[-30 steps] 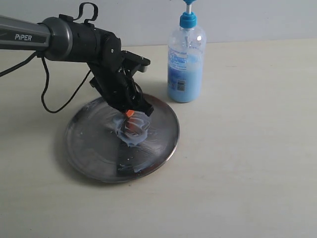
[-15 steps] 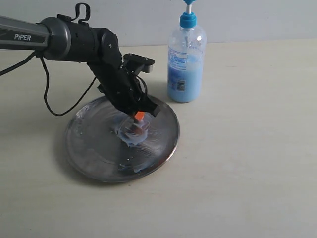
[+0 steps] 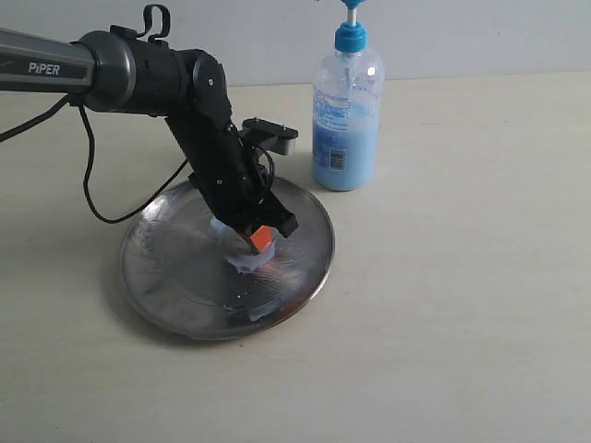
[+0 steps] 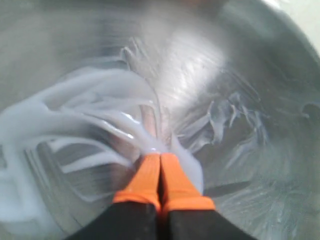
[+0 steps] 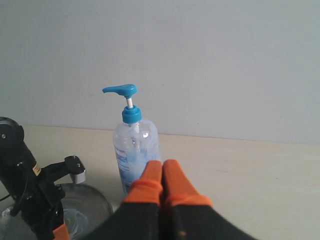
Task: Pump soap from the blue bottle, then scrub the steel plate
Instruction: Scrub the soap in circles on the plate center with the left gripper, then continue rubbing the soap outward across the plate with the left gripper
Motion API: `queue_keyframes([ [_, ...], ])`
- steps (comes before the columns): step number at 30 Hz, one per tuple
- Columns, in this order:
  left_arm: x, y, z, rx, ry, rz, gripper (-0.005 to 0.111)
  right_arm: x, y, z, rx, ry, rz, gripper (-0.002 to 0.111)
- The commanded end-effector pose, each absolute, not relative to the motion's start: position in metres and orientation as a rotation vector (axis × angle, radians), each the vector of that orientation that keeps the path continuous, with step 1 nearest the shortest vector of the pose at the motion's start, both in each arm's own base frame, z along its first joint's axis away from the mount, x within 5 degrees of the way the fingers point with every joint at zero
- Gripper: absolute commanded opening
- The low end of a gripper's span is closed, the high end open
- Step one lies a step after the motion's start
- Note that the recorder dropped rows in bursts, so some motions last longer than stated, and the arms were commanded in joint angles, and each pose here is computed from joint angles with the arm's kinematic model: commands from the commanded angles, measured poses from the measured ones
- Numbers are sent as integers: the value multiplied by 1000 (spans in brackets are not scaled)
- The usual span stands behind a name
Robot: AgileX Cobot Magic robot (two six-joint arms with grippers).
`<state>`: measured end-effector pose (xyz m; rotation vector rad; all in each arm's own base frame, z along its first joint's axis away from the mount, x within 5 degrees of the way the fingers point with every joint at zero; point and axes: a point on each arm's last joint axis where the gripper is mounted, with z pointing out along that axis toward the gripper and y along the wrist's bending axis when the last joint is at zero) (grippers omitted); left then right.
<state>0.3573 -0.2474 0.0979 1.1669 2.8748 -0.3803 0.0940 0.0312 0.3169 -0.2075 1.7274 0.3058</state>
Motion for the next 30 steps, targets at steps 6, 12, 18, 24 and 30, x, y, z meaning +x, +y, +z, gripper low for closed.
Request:
queue_keyframes([
  [6, 360, -215, 64, 1206, 2975, 153, 1, 93, 31, 316, -213, 1721, 304, 0],
  [12, 365, -211, 65, 1080, 2976, 257, 1, 93, 31, 316, -213, 1721, 304, 0],
  [18, 367, -216, 64, 1030, 2952, 182, 1, 93, 31, 316, -213, 1721, 304, 0],
  [24, 369, -225, 64, 936, 2926, 50, 1, 93, 31, 316, -212, 1722, 306, 0],
  [30, 369, -232, 64, 877, 2925, -63, 1, 93, 31, 316, -208, 1722, 311, 0],
])
